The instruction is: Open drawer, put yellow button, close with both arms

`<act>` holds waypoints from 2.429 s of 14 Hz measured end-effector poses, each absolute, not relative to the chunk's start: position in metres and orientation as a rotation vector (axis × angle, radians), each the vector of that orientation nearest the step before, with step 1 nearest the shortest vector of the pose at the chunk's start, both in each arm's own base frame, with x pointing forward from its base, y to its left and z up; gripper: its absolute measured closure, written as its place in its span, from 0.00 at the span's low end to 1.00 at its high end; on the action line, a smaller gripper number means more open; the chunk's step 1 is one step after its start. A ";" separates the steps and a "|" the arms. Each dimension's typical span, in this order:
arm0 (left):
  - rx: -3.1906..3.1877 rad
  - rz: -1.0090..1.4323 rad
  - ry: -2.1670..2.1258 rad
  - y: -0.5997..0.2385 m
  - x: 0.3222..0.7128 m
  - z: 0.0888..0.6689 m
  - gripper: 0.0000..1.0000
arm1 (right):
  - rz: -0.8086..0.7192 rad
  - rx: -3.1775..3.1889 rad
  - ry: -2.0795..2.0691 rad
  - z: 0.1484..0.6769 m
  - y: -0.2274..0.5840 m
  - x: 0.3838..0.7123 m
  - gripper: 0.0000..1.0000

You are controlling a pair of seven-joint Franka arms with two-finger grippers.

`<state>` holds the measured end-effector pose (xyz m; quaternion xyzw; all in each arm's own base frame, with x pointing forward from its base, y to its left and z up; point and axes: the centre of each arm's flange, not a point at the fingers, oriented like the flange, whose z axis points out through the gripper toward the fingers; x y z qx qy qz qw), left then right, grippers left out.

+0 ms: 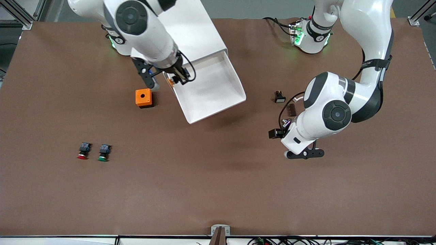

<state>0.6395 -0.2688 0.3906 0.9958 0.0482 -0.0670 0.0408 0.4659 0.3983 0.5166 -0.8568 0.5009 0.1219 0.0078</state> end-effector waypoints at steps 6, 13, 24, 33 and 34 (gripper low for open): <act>3.085 -0.099 0.294 -0.264 0.651 0.379 0.00 | 0.338 -2.630 1.643 0.453 0.444 0.470 0.59; 3.036 -0.033 0.523 -0.282 0.651 0.380 0.00 | 0.314 -2.632 1.639 0.414 0.463 0.474 0.59; 3.010 -0.035 0.638 -0.341 0.624 0.381 0.00 | 0.283 -2.600 1.613 0.436 0.467 0.480 0.10; 3.022 -0.063 0.620 -0.438 0.559 0.375 0.00 | 0.397 -2.785 1.323 0.606 0.280 0.533 0.00; 3.031 -0.073 0.604 -0.444 0.553 0.370 0.00 | 0.405 -2.814 1.229 0.616 0.248 0.537 0.00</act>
